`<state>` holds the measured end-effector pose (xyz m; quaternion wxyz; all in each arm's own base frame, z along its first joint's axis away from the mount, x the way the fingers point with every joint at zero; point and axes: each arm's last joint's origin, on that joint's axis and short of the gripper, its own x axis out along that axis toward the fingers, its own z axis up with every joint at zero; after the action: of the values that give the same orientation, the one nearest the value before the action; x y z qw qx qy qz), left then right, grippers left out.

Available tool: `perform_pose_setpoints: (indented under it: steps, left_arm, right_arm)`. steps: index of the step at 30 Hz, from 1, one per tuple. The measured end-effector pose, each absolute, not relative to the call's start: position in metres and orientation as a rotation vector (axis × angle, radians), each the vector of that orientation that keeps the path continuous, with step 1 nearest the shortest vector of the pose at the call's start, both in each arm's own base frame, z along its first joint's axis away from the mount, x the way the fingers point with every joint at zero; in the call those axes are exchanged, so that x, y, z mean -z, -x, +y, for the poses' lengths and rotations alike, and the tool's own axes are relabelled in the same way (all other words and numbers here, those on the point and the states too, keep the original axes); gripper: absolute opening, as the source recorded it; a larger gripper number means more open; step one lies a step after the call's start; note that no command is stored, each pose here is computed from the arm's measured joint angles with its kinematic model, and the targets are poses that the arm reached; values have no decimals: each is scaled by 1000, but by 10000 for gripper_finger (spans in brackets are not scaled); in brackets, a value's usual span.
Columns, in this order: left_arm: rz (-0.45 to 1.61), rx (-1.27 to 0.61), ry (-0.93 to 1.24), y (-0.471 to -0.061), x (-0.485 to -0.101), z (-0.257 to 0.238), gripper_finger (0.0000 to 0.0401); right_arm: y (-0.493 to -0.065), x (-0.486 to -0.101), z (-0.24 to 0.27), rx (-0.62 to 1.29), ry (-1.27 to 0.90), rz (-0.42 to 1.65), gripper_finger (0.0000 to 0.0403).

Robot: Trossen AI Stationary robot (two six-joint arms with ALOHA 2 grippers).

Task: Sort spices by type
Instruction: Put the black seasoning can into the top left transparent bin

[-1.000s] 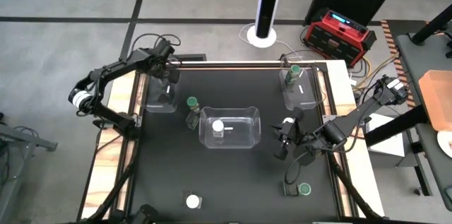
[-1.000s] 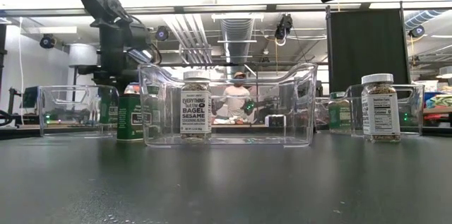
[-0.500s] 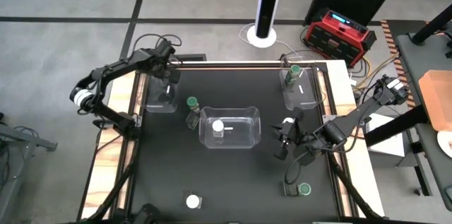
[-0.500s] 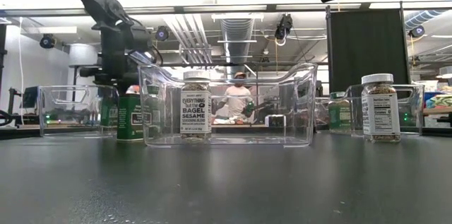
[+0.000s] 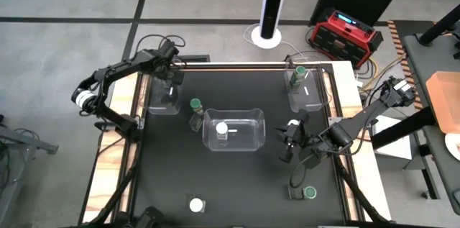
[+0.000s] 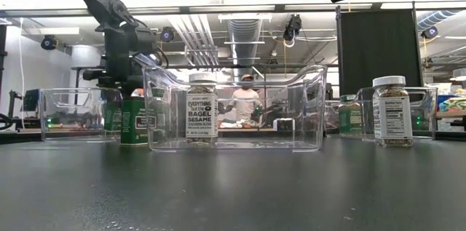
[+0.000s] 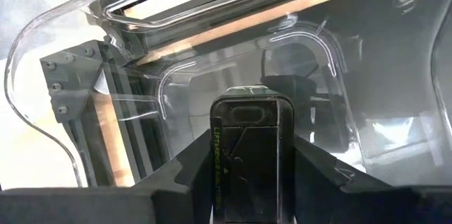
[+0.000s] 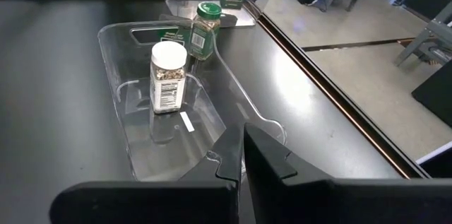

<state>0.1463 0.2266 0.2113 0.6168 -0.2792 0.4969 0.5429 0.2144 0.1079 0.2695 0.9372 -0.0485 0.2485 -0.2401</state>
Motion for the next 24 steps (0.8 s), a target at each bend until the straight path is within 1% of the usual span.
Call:
perform_pose_setpoints:
  steps: [9, 19, 24]
  left_arm:
    - [1136, -1266, 641, -146, -212, 227, 161]
    - [1136, -1261, 633, -147, -213, 228, 164]
    - [1145, -1254, 625, -147, -227, 228, 164]
  right_arm:
    - [-214, -269, 108, 490, 100, 508, 9]
    - [-214, -269, 108, 490, 99, 508, 9]
    - [-214, -269, 108, 490, 99, 508, 9]
